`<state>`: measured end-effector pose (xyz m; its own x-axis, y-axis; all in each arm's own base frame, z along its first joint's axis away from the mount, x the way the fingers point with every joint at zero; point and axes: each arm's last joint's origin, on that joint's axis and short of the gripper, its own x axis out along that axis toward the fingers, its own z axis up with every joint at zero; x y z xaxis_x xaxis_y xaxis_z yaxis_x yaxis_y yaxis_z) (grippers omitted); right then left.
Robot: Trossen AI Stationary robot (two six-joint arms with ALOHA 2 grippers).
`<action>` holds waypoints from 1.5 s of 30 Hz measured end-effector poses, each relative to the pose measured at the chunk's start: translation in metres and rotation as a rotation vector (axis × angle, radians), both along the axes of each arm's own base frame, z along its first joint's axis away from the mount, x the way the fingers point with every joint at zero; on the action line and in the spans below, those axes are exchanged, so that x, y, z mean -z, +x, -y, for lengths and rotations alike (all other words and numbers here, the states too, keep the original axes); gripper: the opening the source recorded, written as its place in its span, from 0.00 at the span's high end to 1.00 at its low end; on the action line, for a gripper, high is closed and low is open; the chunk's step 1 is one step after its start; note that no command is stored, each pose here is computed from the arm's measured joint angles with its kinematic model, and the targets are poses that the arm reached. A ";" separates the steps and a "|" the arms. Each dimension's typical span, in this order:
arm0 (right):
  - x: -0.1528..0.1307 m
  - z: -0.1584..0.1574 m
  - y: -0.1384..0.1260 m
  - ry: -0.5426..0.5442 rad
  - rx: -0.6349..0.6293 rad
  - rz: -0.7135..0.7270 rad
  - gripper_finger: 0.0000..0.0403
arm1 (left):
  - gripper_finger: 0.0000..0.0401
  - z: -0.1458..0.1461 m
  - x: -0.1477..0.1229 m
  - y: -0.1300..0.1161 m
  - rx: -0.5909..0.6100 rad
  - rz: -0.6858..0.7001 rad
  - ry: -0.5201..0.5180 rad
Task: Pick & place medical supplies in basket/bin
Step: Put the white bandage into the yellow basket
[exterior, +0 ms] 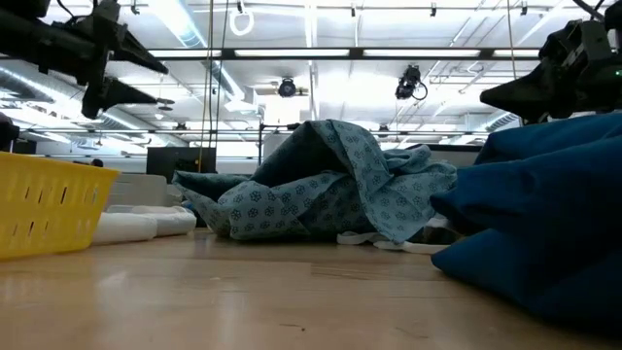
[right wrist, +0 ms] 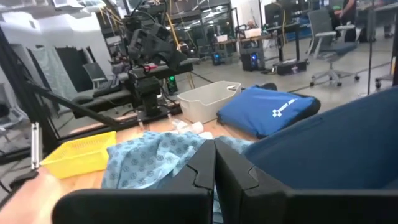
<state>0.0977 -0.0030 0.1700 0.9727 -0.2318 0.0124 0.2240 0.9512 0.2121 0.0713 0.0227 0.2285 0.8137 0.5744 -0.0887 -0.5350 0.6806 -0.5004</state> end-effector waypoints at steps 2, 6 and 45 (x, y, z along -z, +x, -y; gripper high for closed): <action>0.000 0.000 0.000 0.017 -0.010 0.004 0.98 | 0.22 0.002 -0.002 0.002 0.087 -0.034 0.088; 0.000 -0.001 0.000 0.019 -0.038 0.004 0.98 | 0.22 0.006 -0.002 0.006 0.256 -0.079 0.153; 0.002 -0.003 0.001 0.084 -0.102 -0.012 0.98 | 0.22 0.007 0.004 0.026 0.409 -0.159 0.127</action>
<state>0.0988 -0.0001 0.1675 0.9912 -0.1311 -0.0150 0.1298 0.9482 0.2899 0.0968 0.0152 0.2250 0.9579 0.2235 -0.1801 -0.2731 0.9026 -0.3327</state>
